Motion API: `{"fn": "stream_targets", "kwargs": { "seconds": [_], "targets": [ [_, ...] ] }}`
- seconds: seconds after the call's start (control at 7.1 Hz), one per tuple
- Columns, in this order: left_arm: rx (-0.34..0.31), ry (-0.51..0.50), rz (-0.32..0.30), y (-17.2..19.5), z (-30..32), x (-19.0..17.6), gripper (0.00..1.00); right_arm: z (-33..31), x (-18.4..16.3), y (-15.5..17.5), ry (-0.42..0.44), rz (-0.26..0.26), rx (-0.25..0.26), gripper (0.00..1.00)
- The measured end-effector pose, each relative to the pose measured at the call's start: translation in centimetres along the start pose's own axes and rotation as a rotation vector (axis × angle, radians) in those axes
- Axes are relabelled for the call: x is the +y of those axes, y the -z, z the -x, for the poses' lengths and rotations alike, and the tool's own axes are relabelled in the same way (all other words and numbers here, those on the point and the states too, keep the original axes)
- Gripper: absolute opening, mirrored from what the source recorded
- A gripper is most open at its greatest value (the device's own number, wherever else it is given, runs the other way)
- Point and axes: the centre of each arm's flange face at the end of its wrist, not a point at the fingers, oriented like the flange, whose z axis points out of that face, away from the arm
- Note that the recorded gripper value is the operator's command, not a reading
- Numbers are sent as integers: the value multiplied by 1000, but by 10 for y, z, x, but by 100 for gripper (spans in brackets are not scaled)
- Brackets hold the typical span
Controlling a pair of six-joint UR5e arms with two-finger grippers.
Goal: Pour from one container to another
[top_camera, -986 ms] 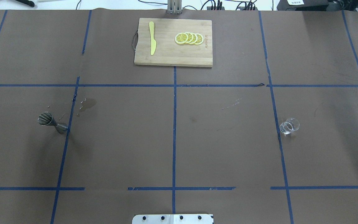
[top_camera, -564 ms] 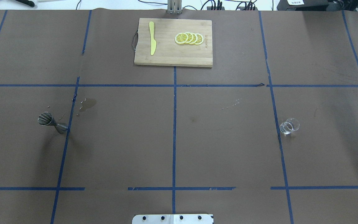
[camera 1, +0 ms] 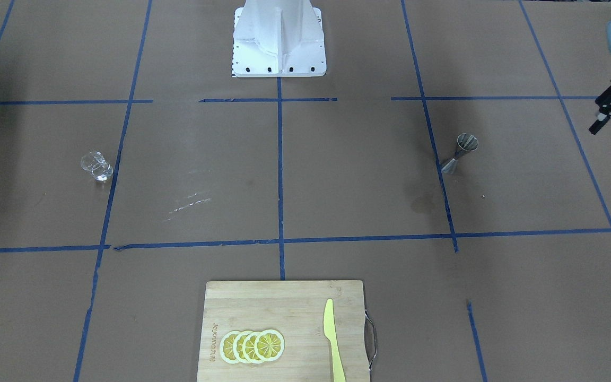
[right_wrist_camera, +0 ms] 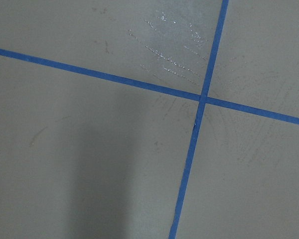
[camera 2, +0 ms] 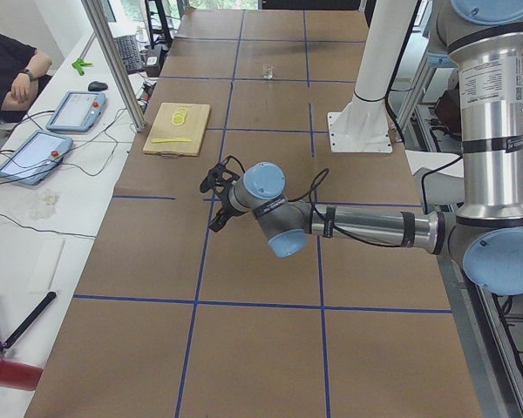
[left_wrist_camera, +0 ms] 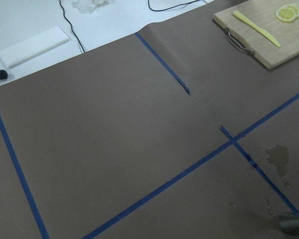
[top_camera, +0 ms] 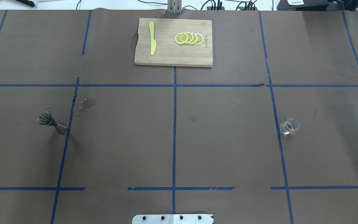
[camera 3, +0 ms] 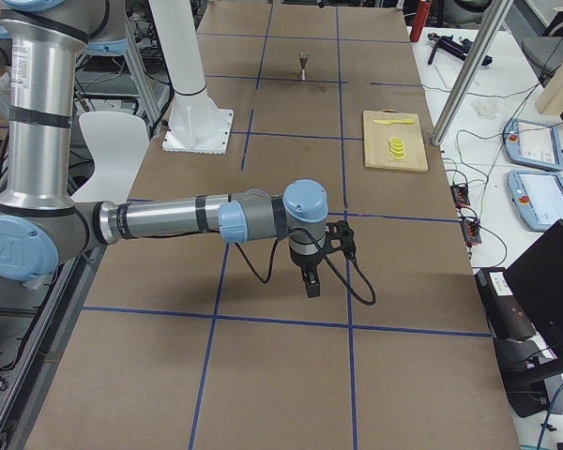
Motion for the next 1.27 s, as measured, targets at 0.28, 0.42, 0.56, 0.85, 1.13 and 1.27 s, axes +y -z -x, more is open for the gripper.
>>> {"fn": "stream_targets", "kwargs": {
  "seconds": [0.28,0.42,0.56,0.85,1.13,1.27],
  "targets": [
    [30,72,-62,-36,-66,19,100,-1,1,-1,-2,1,0,100],
    [38,115,-111,-50,-98,27,100,-1,1,-1,-2,2,0,100],
    [24,150,-165,-64,-122,34,100,-1,2,-1,-2,3,0,100],
    [-62,176,-289,-90,-154,52,100,-2,3,-1,-3,3,1,100],
    [-146,203,-408,-113,-188,79,100,-2,3,-1,-2,3,1,100],
    [-183,215,-461,-124,-202,99,100,-1,3,-1,-2,3,1,100]
  ]
}}
